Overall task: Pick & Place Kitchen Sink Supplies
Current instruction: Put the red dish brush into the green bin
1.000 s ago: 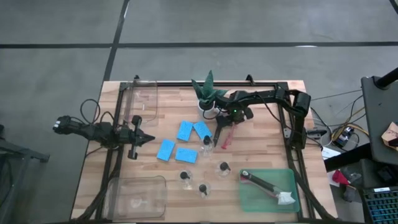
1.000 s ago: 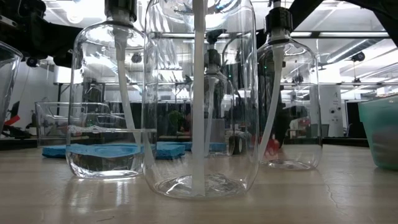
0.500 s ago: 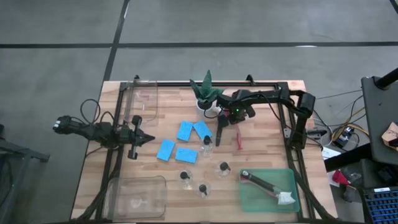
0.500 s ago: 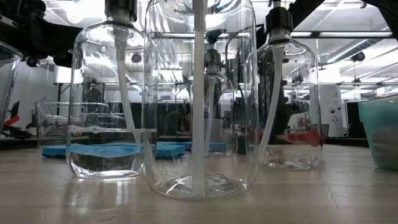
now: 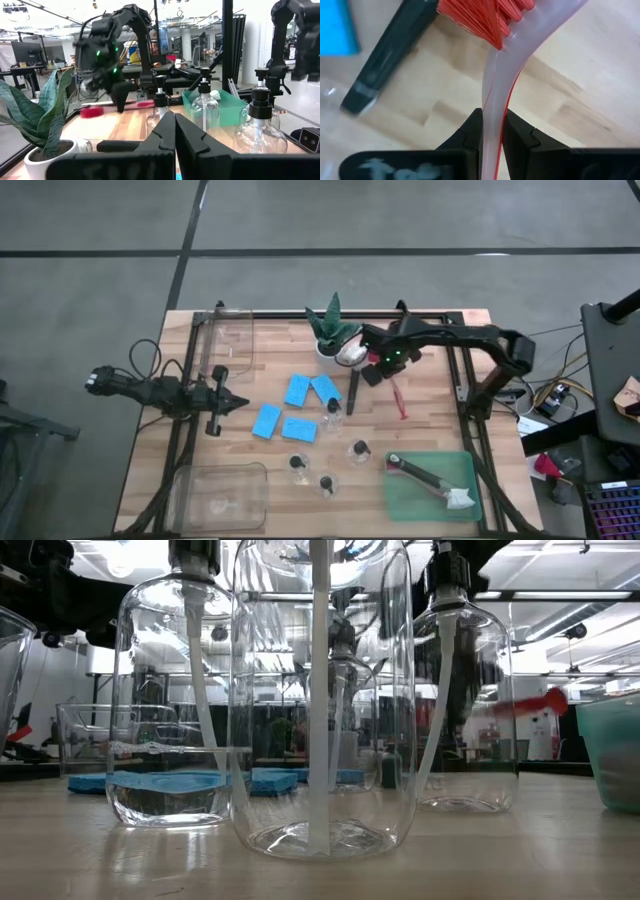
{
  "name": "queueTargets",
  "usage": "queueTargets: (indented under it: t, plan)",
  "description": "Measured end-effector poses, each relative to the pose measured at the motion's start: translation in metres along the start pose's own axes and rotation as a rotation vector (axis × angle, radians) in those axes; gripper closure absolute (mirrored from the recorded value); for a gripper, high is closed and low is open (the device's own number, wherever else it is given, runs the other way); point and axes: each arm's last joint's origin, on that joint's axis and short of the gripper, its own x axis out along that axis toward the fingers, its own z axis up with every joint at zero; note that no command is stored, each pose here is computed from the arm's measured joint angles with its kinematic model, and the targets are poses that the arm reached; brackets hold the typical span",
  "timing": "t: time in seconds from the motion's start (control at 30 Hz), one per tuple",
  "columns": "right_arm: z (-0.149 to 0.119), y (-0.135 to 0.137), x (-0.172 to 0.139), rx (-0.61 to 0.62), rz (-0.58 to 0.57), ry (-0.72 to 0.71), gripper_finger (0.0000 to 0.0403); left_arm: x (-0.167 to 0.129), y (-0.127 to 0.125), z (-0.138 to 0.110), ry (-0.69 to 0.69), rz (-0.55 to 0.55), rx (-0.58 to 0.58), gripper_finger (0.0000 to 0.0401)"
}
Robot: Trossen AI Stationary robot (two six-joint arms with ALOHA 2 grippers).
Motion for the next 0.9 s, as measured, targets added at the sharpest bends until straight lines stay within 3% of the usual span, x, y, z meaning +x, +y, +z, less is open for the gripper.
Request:
queueTargets:
  t: [0.23, 0.5, 0.7, 0.9]
  plan:
    - [-0.047, -0.002, -0.048, -0.197, 0.070, -0.035, 0.0360, 0.000, 0.000, 0.000, 0.000, 0.000, 0.000, 0.0401]
    - [-0.119, 0.008, -0.091, -0.468, 0.234, -0.133, 0.0360, 0.000, 0.000, 0.000, 0.000, 0.000, 0.000, 0.0401]
    - [-0.171, 0.018, -0.101, -0.474, 0.297, -0.107, 0.0359, 0.000, 0.000, 0.000, 0.000, 0.000, 0.000, 0.0401]
    - [-0.219, 0.035, -0.090, -0.564, 0.267, -0.017, 0.0359, 0.000, 0.000, 0.000, 0.000, 0.000, 0.000, 0.0401]
